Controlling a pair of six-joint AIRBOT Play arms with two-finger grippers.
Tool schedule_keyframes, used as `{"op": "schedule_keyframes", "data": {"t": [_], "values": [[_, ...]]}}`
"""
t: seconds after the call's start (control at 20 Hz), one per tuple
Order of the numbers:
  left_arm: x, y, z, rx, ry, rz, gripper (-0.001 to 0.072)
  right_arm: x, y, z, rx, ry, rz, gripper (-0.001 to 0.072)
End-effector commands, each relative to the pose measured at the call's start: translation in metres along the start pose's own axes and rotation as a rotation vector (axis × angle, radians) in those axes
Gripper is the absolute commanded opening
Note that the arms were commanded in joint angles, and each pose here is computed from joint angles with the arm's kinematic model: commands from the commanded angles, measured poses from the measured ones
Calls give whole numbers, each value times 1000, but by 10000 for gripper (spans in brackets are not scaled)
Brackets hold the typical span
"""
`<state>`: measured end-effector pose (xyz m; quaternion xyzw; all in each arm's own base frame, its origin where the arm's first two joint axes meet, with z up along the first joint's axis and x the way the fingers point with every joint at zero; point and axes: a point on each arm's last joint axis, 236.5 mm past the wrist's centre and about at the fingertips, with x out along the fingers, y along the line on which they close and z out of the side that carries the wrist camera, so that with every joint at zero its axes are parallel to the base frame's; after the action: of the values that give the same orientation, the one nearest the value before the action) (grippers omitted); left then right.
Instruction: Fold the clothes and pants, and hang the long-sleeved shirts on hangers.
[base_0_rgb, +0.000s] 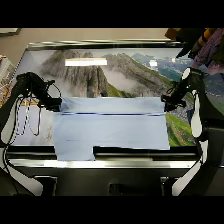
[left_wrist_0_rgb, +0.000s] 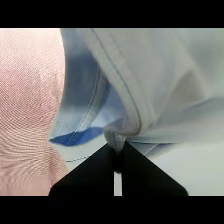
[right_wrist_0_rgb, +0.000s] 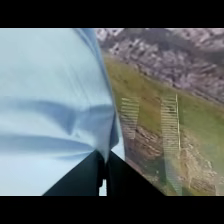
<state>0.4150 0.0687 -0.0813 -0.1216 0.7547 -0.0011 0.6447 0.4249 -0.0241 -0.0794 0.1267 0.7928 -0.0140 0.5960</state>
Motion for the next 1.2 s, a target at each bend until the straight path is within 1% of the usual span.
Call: {"op": "schedule_keyframes", "data": {"t": [0.0, 0.05, 0.1, 0.15, 0.2, 0.3, 0.35, 0.4, 0.5, 0.6, 0.75, 0.85, 1.0, 1.15], "values": [[1, 2, 3, -3, -8, 9, 26, 2, 0, 7, 0, -26, 0, 81], [1, 2, 3, -9, -11, 9, 116, 2, 1, 8, -1, -27, 6, 204], [1, 3, 3, -30, -12, 9, 241, 2, 6, 6, -4, -21, 25, 304], [0, 3, 1, -49, -6, 8, 382, 1, 12, 3, -17, -8, 50, 326], [-3, 3, -3, -53, 5, 5, 446, -2, 17, -2, -44, 4, 72, 326], [-20, -1, -6, -70, -21, -40, 450, -20, 18, -9, -97, -19, 71, 326], [-34, -1, -7, -81, -49, -62, 450, -36, 15, -8, -94, -69, 77, 338], [-51, 1, -10, -99, -86, -91, 450, -56, 11, -7, -95, -134, 84, 385], [-84, 9, -26, -147, -162, -173, 452, -94, 1, -14, -89, -231, 154, 380], [-96, 20, -58, -220, -223, -264, 451, -112, -14, -36, -54, -276, 243, 380], [-64, 27, -128, -378, -244, -360, 451, -93, -18, -75, 2, -278, 353, 380], [-30, 17, -175, -458, -202, -390, 450, -66, -15, -97, 22, -277, 367, 379], [11, -7, -219, -503, -145, -422, 449, -33, -11, -120, 60, -282, 376, 379], [34, -19, -232, -516, -132, -448, 449, -12, -7, -141, 58, -253, 382, 379]]}}
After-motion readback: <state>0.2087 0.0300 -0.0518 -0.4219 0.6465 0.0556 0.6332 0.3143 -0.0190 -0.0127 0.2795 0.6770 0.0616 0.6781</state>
